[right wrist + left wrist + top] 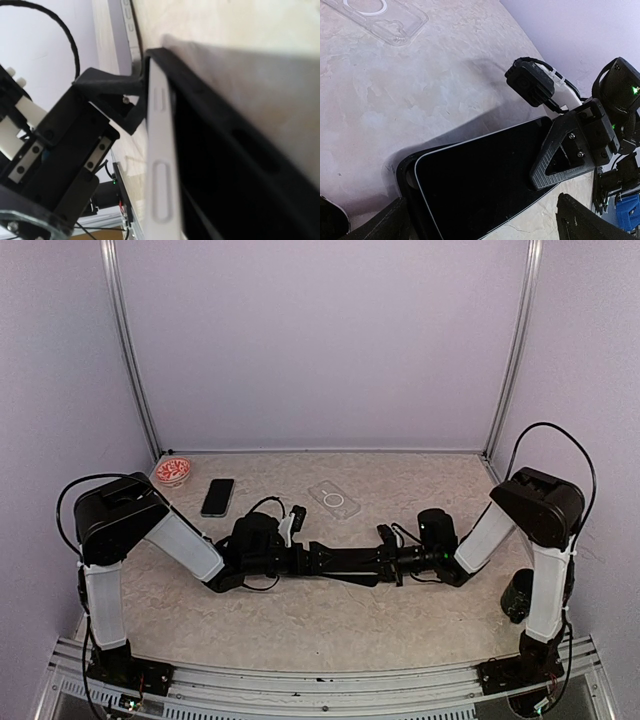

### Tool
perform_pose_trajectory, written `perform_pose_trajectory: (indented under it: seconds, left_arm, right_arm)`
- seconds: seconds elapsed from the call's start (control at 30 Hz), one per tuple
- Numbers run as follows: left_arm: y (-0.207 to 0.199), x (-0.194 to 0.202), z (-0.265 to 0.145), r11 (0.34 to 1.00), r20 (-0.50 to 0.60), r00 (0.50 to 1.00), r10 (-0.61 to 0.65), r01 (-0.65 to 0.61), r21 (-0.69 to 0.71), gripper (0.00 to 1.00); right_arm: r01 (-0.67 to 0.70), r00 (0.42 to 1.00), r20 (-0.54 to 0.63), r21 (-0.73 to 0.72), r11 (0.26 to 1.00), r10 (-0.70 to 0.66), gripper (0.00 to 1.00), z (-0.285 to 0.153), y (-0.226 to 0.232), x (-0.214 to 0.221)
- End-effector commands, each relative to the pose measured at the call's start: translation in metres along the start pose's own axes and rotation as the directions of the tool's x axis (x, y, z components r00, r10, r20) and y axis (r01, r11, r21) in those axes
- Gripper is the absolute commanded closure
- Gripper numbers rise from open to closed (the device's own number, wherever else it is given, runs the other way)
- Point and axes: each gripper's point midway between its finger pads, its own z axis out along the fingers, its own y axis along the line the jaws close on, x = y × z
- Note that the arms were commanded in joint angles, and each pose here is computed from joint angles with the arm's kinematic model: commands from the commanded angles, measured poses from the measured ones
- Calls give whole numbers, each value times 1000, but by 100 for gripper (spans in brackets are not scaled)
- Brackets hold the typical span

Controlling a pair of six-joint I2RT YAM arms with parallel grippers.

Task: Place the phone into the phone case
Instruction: Install the phone on the phone case.

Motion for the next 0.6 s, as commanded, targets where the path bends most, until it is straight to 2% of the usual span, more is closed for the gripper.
perform_pose_trajectory:
  seconds: [0.0, 0.57]
  left_arm:
    - [-14, 16, 6, 997, -63, 998, -4, 9, 76, 1]
    - [-20, 17, 6, 995, -73, 997, 4, 3, 95, 1]
  right_arm:
    - [-7, 1000, 22, -2, 1000, 7, 100, 6, 1, -7]
    - [15, 1000, -20, 40, 999, -14, 100, 21, -2, -5]
